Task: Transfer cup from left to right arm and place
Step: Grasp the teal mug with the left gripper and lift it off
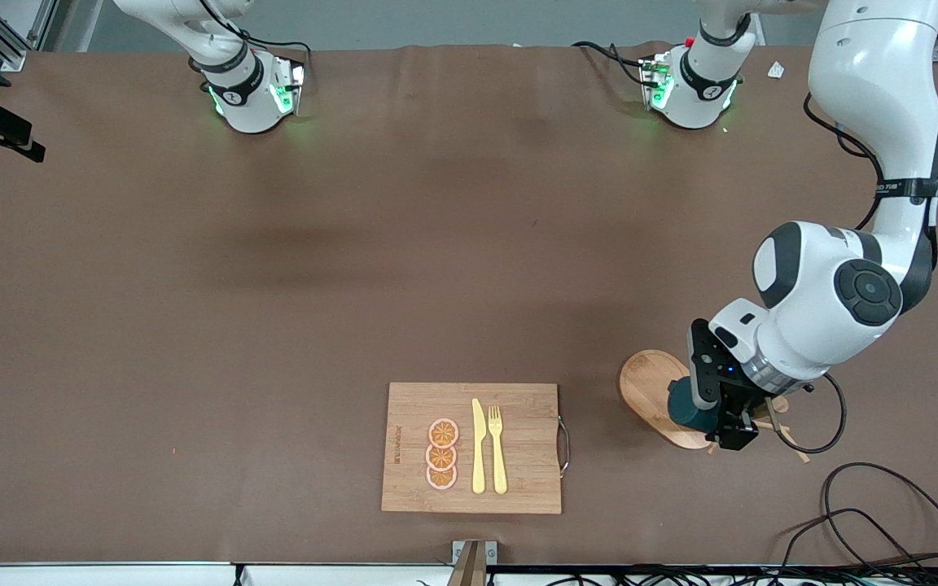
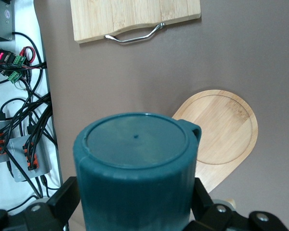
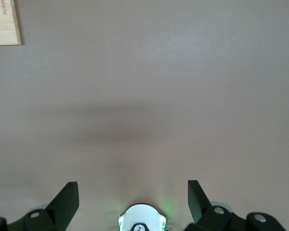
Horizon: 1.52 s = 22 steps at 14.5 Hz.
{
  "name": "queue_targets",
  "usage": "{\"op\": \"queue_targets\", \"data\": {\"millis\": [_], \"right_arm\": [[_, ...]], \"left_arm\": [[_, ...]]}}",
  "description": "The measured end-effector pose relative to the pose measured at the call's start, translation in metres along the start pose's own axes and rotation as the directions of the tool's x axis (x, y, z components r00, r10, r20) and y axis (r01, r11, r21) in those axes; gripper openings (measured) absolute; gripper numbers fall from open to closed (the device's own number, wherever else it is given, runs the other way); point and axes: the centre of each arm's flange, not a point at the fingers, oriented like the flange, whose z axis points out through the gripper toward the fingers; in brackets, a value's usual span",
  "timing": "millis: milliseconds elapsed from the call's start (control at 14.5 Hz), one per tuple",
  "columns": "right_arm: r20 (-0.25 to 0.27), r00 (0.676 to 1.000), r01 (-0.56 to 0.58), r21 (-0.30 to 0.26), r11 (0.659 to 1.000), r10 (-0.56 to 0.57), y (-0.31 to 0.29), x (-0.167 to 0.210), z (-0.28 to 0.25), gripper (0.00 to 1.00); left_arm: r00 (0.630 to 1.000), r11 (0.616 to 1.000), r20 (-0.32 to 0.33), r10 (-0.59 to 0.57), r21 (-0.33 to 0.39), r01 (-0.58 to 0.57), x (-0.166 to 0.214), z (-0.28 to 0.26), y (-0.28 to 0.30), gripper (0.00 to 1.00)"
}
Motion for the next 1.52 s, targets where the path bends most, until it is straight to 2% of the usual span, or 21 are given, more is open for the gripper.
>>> {"op": "queue_targets", "data": {"millis": [138, 207, 276, 1033, 1515], "right_arm": [[0.000, 1.000, 0.000, 0.000, 1.000, 0.000, 0.000, 0.000, 0.000, 1.00], [0.000, 1.000, 0.000, 0.000, 1.000, 0.000, 0.000, 0.000, 0.000, 1.00], [0.001, 1.000, 0.000, 0.000, 1.000, 0.000, 0.000, 0.000, 0.000, 1.00], [0.005, 1.000, -0.004, 0.001, 1.000, 0.004, 0.002, -0.001, 0.000, 1.00], [0.005, 1.000, -0.006, 0.001, 1.000, 0.006, 0.003, -0.001, 0.000, 1.00]], "left_arm": [[1.000, 1.000, -0.006, -0.006, -0.001, 0.006, 0.000, 0.002, 0.000, 0.97], [1.000, 1.000, -0.007, -0.008, 0.000, 0.008, -0.001, 0.002, 0.000, 0.87], [1.000, 1.000, -0.009, -0.009, 0.000, 0.009, -0.001, 0.002, 0.000, 0.85], [1.000, 1.000, -0.016, 0.003, 0.021, -0.003, 0.009, -0.012, -0.006, 0.85], [1.000, 1.000, -0.014, -0.008, -0.014, 0.008, 0.020, -0.037, -0.003, 0.85]]}}
